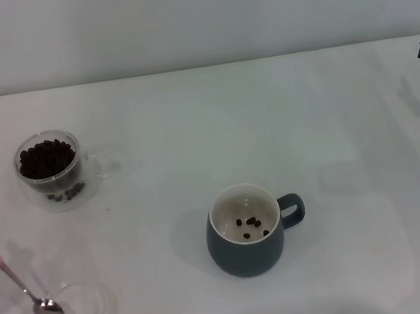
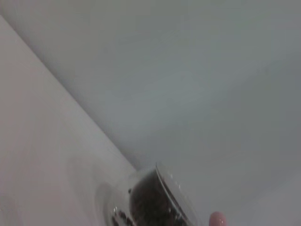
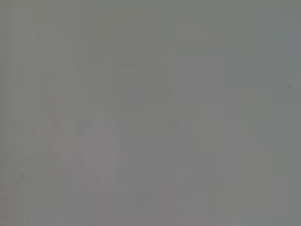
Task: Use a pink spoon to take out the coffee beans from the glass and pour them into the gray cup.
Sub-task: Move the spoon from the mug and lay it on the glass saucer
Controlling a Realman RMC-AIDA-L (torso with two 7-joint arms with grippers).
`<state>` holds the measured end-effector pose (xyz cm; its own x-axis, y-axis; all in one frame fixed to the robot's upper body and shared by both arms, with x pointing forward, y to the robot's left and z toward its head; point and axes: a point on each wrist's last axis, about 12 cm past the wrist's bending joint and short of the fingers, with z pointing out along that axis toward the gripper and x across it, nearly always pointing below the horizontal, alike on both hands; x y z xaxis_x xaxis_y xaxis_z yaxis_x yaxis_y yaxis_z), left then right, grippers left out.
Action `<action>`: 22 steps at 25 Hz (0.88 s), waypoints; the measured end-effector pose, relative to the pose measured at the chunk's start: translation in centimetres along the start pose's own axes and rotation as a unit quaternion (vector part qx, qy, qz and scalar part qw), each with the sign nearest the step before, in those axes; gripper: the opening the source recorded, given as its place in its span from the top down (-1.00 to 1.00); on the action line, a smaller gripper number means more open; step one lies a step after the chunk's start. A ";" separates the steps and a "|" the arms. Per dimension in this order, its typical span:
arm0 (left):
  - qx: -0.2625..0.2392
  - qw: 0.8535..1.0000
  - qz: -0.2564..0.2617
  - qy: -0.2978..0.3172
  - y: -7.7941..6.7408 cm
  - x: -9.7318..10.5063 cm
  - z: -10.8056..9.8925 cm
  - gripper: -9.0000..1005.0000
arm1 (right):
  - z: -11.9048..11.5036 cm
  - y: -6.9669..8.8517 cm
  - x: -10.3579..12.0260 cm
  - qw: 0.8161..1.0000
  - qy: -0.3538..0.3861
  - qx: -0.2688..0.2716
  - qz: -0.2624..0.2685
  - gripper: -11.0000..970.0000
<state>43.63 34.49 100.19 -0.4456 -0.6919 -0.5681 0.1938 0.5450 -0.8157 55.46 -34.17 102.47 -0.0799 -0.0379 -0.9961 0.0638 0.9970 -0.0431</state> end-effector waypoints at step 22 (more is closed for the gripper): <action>-0.004 0.995 0.079 0.066 -0.4 1.7 3.3 0.73 | 0.3 0.4 -0.1 1.000 0.000 -0.007 -0.001 -0.80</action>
<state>45.68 31.47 99.20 -0.5213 -0.5290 -0.6697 0.2644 0.6460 -0.7161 55.77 -33.76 102.56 -0.0800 -0.0404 -0.9960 0.0492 0.9978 -0.0444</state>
